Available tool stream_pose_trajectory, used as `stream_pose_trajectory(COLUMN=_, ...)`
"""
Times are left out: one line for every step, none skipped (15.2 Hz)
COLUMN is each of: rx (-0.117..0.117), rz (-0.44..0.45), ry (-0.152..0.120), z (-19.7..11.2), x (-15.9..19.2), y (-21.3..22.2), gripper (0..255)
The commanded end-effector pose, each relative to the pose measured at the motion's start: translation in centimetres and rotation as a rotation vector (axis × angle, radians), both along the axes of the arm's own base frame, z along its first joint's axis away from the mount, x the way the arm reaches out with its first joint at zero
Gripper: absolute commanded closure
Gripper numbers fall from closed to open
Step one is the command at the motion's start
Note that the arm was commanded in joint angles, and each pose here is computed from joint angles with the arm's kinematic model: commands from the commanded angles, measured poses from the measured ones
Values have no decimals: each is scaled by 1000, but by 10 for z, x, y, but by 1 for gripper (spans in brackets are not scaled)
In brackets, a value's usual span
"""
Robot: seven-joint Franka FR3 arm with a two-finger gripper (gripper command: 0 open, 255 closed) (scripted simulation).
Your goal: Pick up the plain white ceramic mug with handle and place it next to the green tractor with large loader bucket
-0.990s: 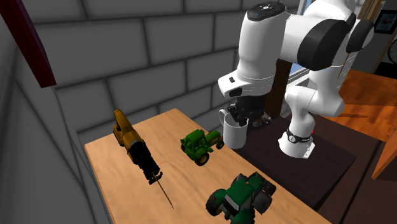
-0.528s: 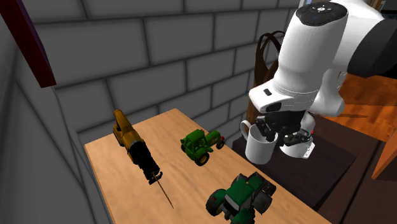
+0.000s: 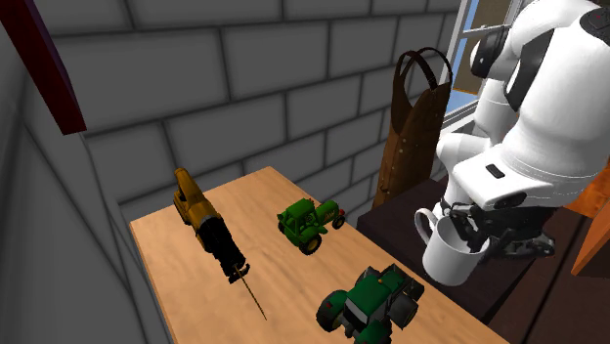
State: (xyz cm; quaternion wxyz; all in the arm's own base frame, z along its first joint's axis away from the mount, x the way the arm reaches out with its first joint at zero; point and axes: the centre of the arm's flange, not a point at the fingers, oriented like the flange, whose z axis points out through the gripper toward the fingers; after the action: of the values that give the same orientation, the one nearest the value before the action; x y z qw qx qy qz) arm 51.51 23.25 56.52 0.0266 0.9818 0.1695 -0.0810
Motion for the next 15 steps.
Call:
stream_pose_trajectory(rx=0, rz=-1, ry=0, z=-1, x=-2, y=29, gripper=255)
stream_pose_trajectory(rx=0, rz=-1, ry=0, z=-1, x=-5, y=45, gripper=255)
stream_pose_trajectory(rx=0, rz=-1, ry=0, z=-6, x=-5, y=45, gripper=255)
stream_pose_trajectory(rx=0, rz=-1, ry=0, z=-11, x=-5, y=45, gripper=255)
stream_pose_trajectory(rx=0, rz=-1, ry=0, z=-17, x=-5, y=45, gripper=255)
stream_pose_trajectory(rx=0, rz=-1, ry=0, z=-22, x=-5, y=45, gripper=255)
stream_pose_trajectory(rx=0, rz=-1, ry=0, z=-27, x=-5, y=45, gripper=255)
stream_pose_trajectory(rx=0, rz=-1, ry=0, z=-32, x=-5, y=45, gripper=255)
stream_pose_trajectory(rx=0, rz=-1, ry=0, z=-38, x=-5, y=45, gripper=255)
stream_pose_trajectory(rx=0, rz=-1, ry=0, z=-43, x=-5, y=45, gripper=255)
stream_pose_trajectory(rx=0, rz=-1, ry=0, z=-48, x=-5, y=45, gripper=255)
stream_pose_trajectory(rx=0, rz=-1, ry=0, z=-53, x=-5, y=45, gripper=255)
stream_pose_trajectory(rx=0, rz=-1, ry=0, z=-59, x=-5, y=45, gripper=255)
stream_pose_trajectory(rx=0, rz=-1, ry=0, z=-64, x=-5, y=45, gripper=255)
stream_pose_trajectory(rx=0, rz=-1, ry=0, z=-69, x=-5, y=45, gripper=255)
